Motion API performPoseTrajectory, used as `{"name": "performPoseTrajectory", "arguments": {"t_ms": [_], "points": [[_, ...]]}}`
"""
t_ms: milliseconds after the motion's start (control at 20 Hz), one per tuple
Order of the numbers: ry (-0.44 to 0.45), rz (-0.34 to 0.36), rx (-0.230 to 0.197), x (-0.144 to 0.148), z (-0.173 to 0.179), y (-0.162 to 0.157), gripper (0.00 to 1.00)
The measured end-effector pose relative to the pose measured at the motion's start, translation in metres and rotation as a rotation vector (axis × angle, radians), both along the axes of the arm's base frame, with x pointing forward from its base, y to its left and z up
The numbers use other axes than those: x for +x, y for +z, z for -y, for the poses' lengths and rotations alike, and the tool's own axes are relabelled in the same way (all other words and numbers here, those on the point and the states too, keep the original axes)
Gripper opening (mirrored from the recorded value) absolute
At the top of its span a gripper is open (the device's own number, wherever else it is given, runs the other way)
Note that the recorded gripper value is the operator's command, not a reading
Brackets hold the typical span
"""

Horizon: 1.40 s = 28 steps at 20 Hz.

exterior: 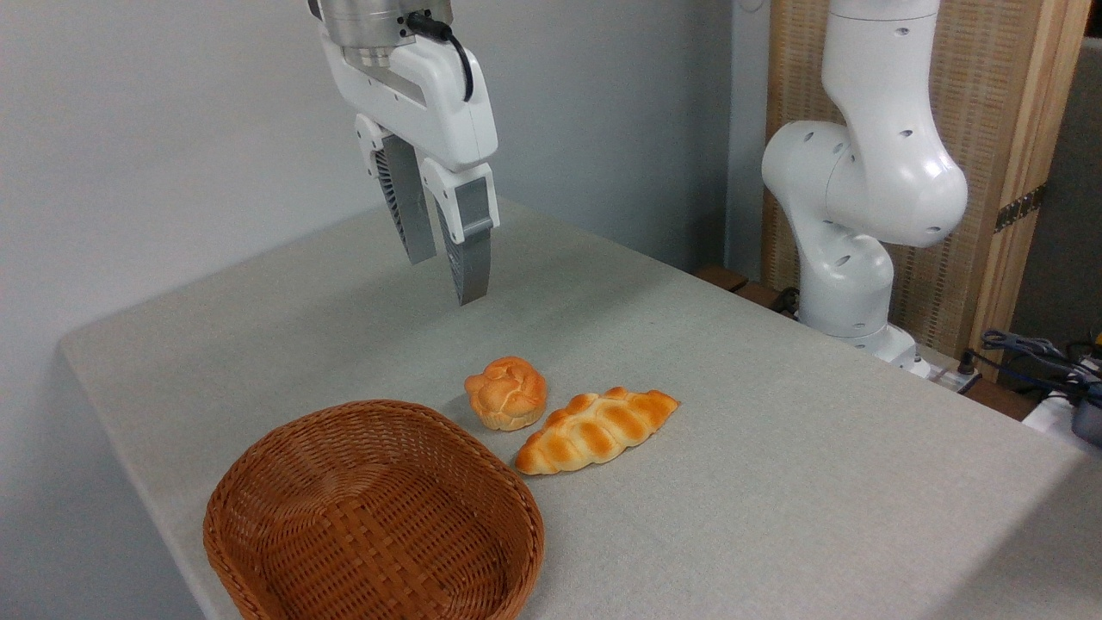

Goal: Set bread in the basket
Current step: 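Lower the open gripper down onto the round golden bun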

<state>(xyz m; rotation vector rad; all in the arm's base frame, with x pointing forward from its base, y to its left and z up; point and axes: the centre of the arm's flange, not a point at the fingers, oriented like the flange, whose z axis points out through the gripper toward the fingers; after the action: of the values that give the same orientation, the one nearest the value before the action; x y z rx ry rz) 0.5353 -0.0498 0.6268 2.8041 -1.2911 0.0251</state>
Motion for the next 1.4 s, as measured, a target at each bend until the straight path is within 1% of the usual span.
{"name": "performPoseTrajectory", "arguments": {"t_ms": [400, 800, 950, 1150, 1300, 1400], "points": [[0.0, -0.001, 0.0, 0.0, 0.0, 0.0, 1.0], [0.0, -0.018, 0.001, 0.0, 0.0, -0.009, 1.0], [-0.011, -0.046, 0.004, -0.002, 0.006, -0.022, 1.0], [-0.066, -0.096, 0.011, -0.01, 0.035, -0.052, 1.0], [-0.099, -0.072, 0.011, -0.017, 0.054, -0.079, 1.0], [-0.112, -0.067, 0.014, -0.026, 0.061, -0.096, 1.0]]}}
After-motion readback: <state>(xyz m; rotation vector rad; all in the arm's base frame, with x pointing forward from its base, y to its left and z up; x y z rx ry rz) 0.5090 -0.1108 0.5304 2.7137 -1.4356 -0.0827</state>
